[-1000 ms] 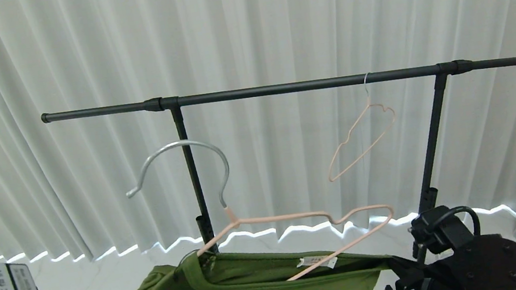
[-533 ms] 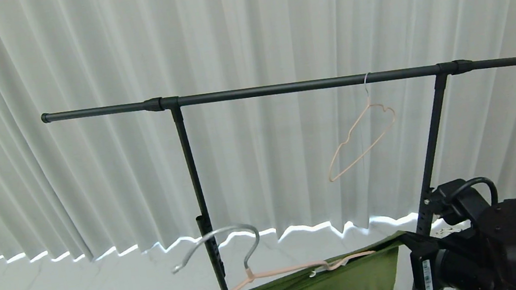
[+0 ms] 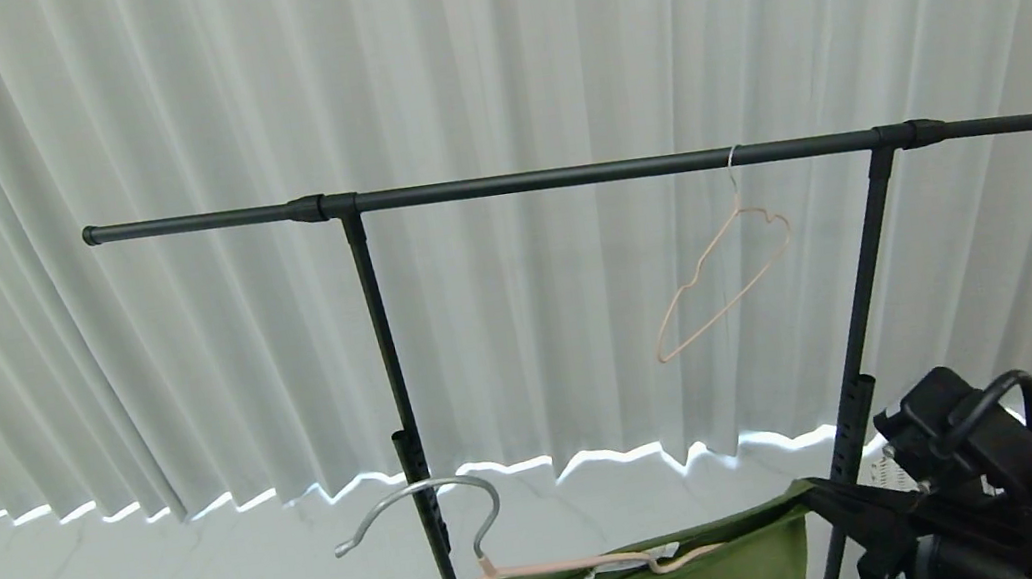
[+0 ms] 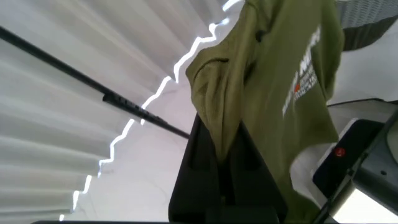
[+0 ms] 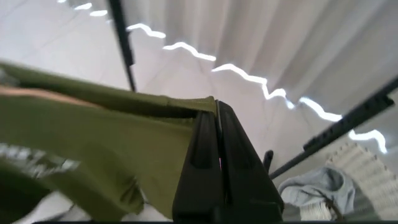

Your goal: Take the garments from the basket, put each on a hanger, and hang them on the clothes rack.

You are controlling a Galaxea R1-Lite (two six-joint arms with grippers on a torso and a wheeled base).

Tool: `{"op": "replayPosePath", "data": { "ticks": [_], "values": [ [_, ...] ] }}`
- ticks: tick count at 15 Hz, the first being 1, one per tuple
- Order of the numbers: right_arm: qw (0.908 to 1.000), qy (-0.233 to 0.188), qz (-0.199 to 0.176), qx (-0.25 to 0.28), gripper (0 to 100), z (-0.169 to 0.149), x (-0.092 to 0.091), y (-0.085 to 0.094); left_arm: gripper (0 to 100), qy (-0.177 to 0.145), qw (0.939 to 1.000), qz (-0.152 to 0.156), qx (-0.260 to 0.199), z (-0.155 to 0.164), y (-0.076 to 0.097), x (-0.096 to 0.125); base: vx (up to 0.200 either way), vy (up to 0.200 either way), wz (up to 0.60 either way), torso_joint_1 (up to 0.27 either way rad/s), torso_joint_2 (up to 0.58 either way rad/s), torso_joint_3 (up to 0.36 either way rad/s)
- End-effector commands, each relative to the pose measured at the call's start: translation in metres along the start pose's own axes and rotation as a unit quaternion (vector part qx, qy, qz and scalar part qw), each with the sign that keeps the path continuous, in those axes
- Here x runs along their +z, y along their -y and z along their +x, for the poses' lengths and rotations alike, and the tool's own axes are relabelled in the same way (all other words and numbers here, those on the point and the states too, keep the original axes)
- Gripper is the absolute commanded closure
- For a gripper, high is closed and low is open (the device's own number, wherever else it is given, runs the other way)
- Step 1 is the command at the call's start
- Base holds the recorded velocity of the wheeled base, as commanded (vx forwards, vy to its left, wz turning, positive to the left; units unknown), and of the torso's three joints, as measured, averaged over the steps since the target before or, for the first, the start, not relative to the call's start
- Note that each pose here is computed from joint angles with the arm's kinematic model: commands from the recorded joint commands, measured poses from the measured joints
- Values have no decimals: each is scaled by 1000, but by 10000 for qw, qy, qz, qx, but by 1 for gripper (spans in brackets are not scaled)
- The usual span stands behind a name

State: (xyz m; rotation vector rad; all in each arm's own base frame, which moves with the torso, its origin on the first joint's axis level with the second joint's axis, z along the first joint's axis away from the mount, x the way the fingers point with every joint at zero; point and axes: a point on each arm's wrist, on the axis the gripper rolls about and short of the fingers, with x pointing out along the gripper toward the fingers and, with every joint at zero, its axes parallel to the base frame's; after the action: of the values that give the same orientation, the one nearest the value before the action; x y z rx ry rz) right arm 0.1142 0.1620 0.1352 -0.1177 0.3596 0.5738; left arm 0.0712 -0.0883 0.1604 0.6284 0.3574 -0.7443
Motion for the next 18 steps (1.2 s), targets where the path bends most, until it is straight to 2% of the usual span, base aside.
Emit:
{"op": "replayPosePath", "data": {
  "ticks": [1, 3, 4, 8, 10, 13, 14, 15, 18],
  "values": [
    [9983, 233, -115, 526, 100, -18, 9, -14, 100, -33, 10000, -33, -13, 2, 0, 2, 0, 0, 0, 0, 0, 0],
    [9947, 127, -344, 958, 100, -30, 8, -28, 100, 94, 9997, -206, 28, -2, -2, 3, 0, 0, 0, 0, 0, 0],
    [9916, 15, -496, 1192, 0, -38, 5, -35, 100, 242, 9991, -340, 57, -6, -3, 5, 0, 0, 0, 0, 0, 0],
    [9839, -155, -709, 1633, 0, -49, -2, -42, 100, 668, 9968, -439, 9, -21, -6, 5, 0, 0, 0, 0, 0, 0],
    [9741, -173, -778, 2117, 0, -49, 2, -44, 100, 905, 9947, -409, -257, -28, -5, 3, 0, 0, 0, 0, 0, 0],
    [9598, -184, -1194, 2532, 0, -39, 8, -36, 100, 1246, 9890, -352, -710, -36, -3, 1, 0, 0, 0, 0, 0, 0],
    [9508, -248, -1384, 2761, 0, -31, 14, -28, 100, 1381, 9859, -342, -882, -39, -3, 0, 0, 0, 0, 0, 0, 0],
    [9445, -381, -1454, 2922, 0, -26, 18, -27, 100, 1389, 9854, -288, -938, -39, -2, -2, 0, 0, 0, 0, 0, 0],
    [9300, -630, -1445, 3320, 0, -2, 30, -42, 100, 1426, 9849, -77, -982, -39, -2, -1, 0, 0, 0, 0, 0, 0]
  ]
}}
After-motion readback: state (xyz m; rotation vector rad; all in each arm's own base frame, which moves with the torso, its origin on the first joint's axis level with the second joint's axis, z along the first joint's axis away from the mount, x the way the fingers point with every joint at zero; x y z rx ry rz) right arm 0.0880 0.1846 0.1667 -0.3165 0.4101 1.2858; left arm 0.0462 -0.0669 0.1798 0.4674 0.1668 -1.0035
